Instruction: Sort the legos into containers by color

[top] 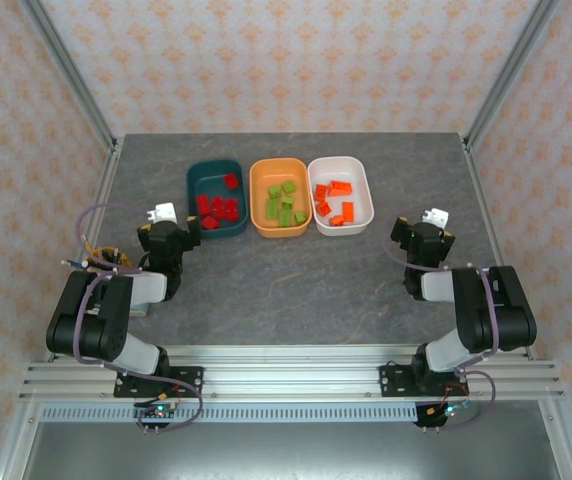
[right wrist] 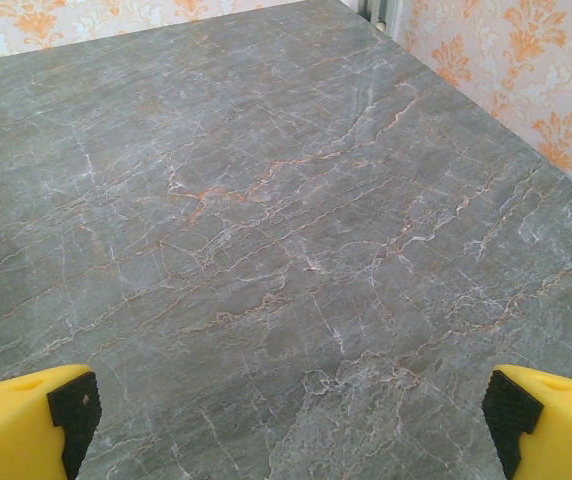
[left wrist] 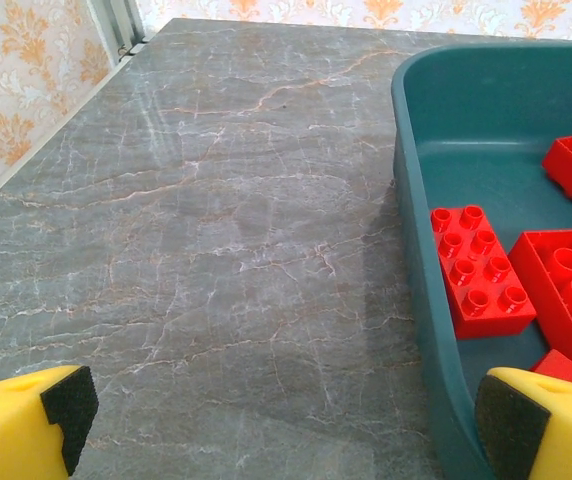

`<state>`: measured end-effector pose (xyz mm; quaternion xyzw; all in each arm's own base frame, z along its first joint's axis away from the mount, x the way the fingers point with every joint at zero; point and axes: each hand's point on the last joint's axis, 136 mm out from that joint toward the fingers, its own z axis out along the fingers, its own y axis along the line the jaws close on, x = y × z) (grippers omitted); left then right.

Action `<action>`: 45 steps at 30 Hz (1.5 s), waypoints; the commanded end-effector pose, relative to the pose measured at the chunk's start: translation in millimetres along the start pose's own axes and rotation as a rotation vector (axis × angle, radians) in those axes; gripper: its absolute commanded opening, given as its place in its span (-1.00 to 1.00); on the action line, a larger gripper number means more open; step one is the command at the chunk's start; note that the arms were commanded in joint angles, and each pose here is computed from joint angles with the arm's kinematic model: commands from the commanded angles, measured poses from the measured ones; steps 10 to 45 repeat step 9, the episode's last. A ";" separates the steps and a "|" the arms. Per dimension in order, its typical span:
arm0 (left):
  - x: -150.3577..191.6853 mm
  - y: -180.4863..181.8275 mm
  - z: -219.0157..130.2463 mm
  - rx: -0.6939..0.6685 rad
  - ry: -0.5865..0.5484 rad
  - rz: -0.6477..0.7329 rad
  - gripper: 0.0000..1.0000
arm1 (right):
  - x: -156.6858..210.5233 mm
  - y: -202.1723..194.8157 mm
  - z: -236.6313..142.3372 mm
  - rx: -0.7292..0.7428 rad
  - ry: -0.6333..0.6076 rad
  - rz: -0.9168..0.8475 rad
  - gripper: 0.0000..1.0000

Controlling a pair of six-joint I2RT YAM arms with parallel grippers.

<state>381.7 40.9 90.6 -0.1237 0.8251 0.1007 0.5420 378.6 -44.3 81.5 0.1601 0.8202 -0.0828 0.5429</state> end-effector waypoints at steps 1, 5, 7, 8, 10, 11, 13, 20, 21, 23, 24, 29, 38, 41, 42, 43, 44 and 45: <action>-8.5 1.1 1.1 -0.026 -0.037 0.018 1.00 | -12.2 3.4 2.2 0.000 -0.036 0.019 0.99; -8.4 0.8 0.9 -0.025 -0.037 0.018 1.00 | -9.9 15.2 4.5 -0.060 -0.010 -0.012 0.99; -8.1 1.1 1.0 -0.026 -0.036 0.019 1.00 | -10.4 15.1 3.3 -0.064 -0.015 -0.011 0.99; -8.4 0.9 1.0 -0.025 -0.037 0.018 1.00 | -11.0 15.1 3.3 -0.064 -0.017 -0.009 0.99; -8.1 1.0 1.0 -0.026 -0.036 0.019 1.00 | -10.3 15.1 3.5 -0.064 -0.015 -0.011 0.99; -8.1 1.0 1.0 -0.026 -0.036 0.019 1.00 | -10.3 15.1 3.5 -0.064 -0.015 -0.011 0.99; -8.1 1.0 1.0 -0.026 -0.036 0.019 1.00 | -10.3 15.1 3.5 -0.064 -0.015 -0.011 0.99; -8.1 1.0 1.0 -0.026 -0.036 0.019 1.00 | -10.3 15.1 3.5 -0.064 -0.015 -0.011 0.99; -8.1 1.0 1.0 -0.026 -0.036 0.019 1.00 | -10.3 15.1 3.5 -0.064 -0.015 -0.011 0.99; -8.1 1.0 1.0 -0.026 -0.036 0.019 1.00 | -10.3 15.1 3.5 -0.064 -0.015 -0.011 0.99; -8.1 1.0 1.0 -0.026 -0.036 0.019 1.00 | -10.3 15.1 3.5 -0.064 -0.015 -0.011 0.99; -8.1 1.0 1.0 -0.026 -0.036 0.019 1.00 | -10.3 15.1 3.5 -0.064 -0.015 -0.011 0.99; -8.1 1.0 1.0 -0.026 -0.036 0.019 1.00 | -10.3 15.1 3.5 -0.064 -0.015 -0.011 0.99; -8.1 1.0 1.0 -0.026 -0.036 0.019 1.00 | -10.3 15.1 3.5 -0.064 -0.015 -0.011 0.99; -8.1 1.0 1.0 -0.026 -0.036 0.019 1.00 | -10.3 15.1 3.5 -0.064 -0.015 -0.011 0.99; -8.1 1.0 1.0 -0.026 -0.036 0.019 1.00 | -10.3 15.1 3.5 -0.064 -0.015 -0.011 0.99; -8.1 1.0 1.0 -0.026 -0.036 0.019 1.00 | -10.3 15.1 3.5 -0.064 -0.015 -0.011 0.99; -8.1 1.0 1.0 -0.026 -0.036 0.019 1.00 | -10.3 15.1 3.5 -0.064 -0.015 -0.011 0.99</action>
